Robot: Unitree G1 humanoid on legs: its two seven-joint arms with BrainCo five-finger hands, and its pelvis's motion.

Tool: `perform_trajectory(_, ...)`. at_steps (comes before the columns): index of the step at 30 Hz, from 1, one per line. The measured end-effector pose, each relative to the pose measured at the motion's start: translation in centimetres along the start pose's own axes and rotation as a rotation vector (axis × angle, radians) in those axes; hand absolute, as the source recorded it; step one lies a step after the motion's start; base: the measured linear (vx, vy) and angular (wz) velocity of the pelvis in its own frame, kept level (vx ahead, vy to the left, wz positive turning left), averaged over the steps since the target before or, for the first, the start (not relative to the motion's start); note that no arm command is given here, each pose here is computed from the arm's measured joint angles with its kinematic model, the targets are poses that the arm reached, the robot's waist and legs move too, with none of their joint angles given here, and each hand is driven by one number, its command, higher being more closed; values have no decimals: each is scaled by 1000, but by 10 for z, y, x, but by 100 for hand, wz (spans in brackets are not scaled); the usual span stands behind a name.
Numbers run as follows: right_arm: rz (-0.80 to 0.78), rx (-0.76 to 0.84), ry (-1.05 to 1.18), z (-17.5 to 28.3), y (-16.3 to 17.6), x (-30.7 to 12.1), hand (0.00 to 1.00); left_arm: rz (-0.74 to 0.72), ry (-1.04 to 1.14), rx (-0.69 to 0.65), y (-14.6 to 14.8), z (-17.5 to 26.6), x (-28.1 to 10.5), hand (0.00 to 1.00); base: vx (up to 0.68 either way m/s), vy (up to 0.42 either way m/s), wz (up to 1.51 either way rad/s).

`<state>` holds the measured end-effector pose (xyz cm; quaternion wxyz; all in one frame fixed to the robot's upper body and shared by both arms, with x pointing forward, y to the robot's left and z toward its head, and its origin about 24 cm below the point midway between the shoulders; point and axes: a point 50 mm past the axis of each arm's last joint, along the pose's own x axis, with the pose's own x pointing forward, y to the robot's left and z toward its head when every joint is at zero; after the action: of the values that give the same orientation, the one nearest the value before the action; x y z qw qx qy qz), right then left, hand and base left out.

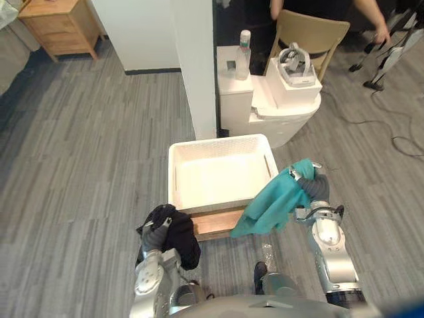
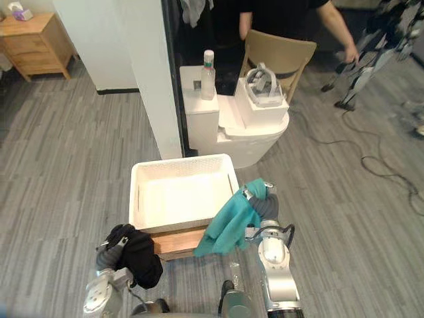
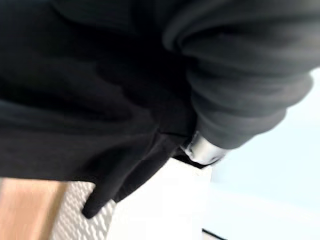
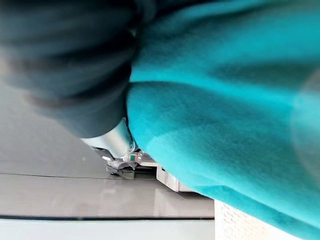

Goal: Tidy the bed and pick cloth on bed and put in laundry

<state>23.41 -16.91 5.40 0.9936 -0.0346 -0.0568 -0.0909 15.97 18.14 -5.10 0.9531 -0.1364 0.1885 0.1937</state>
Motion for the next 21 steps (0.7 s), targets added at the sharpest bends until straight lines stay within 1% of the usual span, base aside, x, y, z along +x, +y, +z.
perform_trajectory(3,-44,5,-67,16,-9,2,100,-14,4,-3,-2,-1,-1,100,22,23,4)
perform_trajectory(8,-78,33,-263,60,-14,13,100,0,9,7,4,-2,0,100,-21,57,0)
perform_trajectory(9,-73,26,-291,66,-14,17,100,0,9,7,4,-2,0,100,-66,31,1)
perform_trajectory(12,-38,-37,-469,106,-16,39,100,1,24,14,5,-5,2,100,-70,0,1)
perform_trajectory(16,11,-81,-713,168,-11,66,100,-4,49,6,5,-10,2,100,-70,-27,-1)
perform_trajectory(19,58,-145,-803,202,-4,86,100,-25,58,-11,0,-11,1,100,-75,-32,0)
perform_trajectory(21,73,-168,-824,214,-2,95,100,-33,62,-4,0,-11,2,100,-66,-32,1)
